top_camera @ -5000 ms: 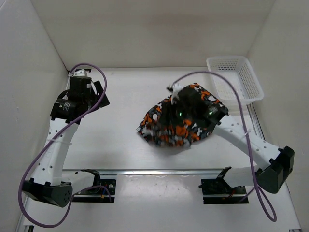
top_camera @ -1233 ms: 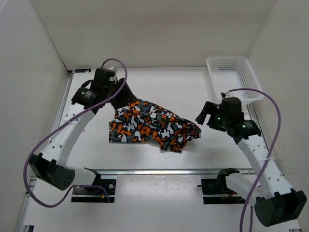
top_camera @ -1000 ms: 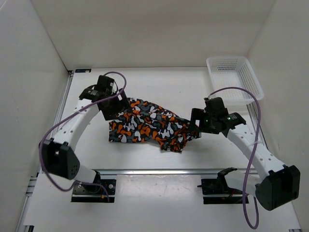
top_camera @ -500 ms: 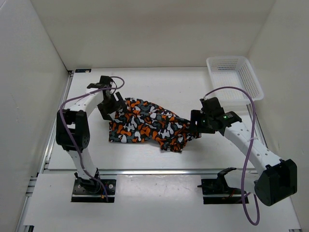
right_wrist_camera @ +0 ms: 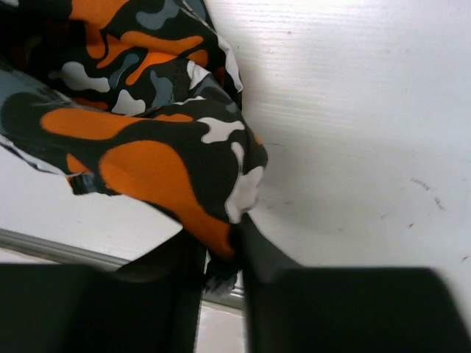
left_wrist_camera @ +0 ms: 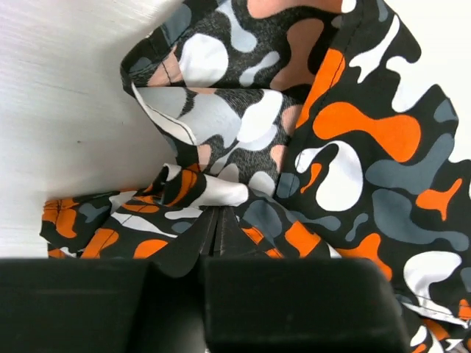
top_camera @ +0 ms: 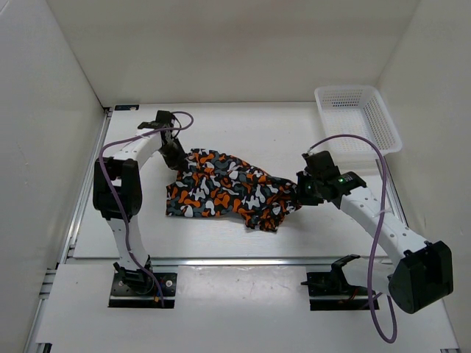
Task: Fold and stack the shorts
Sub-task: Flatten the shorts out
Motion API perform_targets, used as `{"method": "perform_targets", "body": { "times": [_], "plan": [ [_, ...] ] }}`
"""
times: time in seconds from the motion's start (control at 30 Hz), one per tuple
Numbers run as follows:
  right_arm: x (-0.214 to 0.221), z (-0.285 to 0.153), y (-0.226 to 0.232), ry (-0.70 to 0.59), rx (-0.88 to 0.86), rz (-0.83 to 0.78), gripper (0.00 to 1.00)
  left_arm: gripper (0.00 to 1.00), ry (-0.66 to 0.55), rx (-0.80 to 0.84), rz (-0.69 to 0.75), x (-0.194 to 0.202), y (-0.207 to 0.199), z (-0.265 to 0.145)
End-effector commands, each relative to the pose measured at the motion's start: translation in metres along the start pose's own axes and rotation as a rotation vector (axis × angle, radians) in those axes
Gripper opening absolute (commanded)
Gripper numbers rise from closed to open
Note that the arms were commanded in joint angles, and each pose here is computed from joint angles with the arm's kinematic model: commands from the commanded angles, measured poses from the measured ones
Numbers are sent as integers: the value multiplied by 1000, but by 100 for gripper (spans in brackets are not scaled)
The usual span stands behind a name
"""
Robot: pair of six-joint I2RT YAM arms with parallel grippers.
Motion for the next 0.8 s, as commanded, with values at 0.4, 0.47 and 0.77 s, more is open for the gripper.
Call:
{"method": "perform_targets", "body": {
  "times": [0.4,0.47,0.77],
  "plan": [
    [-5,-8,3,-48,-26,-15,0,100,-132,63,18,-15,-8,-51],
    [-5,-8,3,-48,-26,-15,0,100,-107,22,-9,-15,-7,-44],
    [-7,-8,6,-46,-31,-13,0,93,-72,-236,0,-20,-21,-8]
  ]
}}
Point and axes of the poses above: each gripper's point midway between its finger pads, its own z axis out along the fingers, its own y axis along the line the jaws close on, x = y × z, the point moved 9 cm from there along -z, back along the fingers, and after that the axes turned 9 degrees about -z, right-handed, at the moved point
